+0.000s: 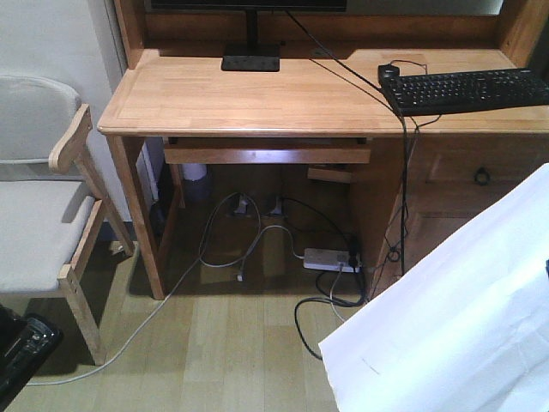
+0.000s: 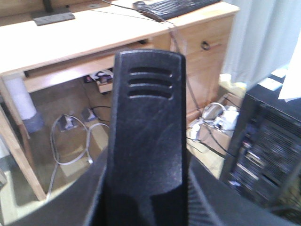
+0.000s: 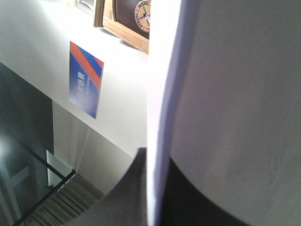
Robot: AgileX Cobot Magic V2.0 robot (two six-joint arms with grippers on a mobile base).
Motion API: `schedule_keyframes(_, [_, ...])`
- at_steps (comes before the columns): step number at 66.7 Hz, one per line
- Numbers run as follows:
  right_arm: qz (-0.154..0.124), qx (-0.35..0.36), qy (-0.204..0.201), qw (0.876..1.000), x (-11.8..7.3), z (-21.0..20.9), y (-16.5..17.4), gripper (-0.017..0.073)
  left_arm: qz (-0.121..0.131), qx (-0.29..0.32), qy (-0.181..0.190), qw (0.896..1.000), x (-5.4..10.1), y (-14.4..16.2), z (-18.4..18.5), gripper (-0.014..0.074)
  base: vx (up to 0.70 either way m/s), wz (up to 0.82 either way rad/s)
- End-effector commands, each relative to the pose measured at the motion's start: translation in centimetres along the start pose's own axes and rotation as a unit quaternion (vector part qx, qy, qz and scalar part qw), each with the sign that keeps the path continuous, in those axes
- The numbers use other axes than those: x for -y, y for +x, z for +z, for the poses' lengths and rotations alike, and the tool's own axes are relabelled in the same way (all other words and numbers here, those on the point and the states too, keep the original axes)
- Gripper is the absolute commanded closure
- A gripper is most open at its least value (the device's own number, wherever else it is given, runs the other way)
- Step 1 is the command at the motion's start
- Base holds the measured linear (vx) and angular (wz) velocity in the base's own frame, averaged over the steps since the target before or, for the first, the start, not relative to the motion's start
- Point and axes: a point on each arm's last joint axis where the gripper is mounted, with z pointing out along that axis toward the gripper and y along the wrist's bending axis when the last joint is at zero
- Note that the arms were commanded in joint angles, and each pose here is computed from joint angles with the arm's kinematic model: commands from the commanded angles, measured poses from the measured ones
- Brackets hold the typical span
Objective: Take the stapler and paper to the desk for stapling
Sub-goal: 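Drive the base up to the wooden desk with the monitor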
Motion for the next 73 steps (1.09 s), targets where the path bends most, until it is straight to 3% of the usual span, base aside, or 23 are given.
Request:
schedule_keyframes(1, [-0.006, 0.01, -0.041, 0.999, -1.19, 0.42, -0.45, 0.0564, -0.004, 0.066, 0.002, 0.998, 0.01, -1.84, -0.4, 0.0601, 0.21, 0.05])
schedule_keyframes(73, [-0.006, 0.01, -0.041, 0.999, -1.19, 0.42, -0.45, 0.0564, -0.004, 0.066, 0.002, 0.998, 0.01, -1.84, -0.4, 0.0601, 0.17, 0.02])
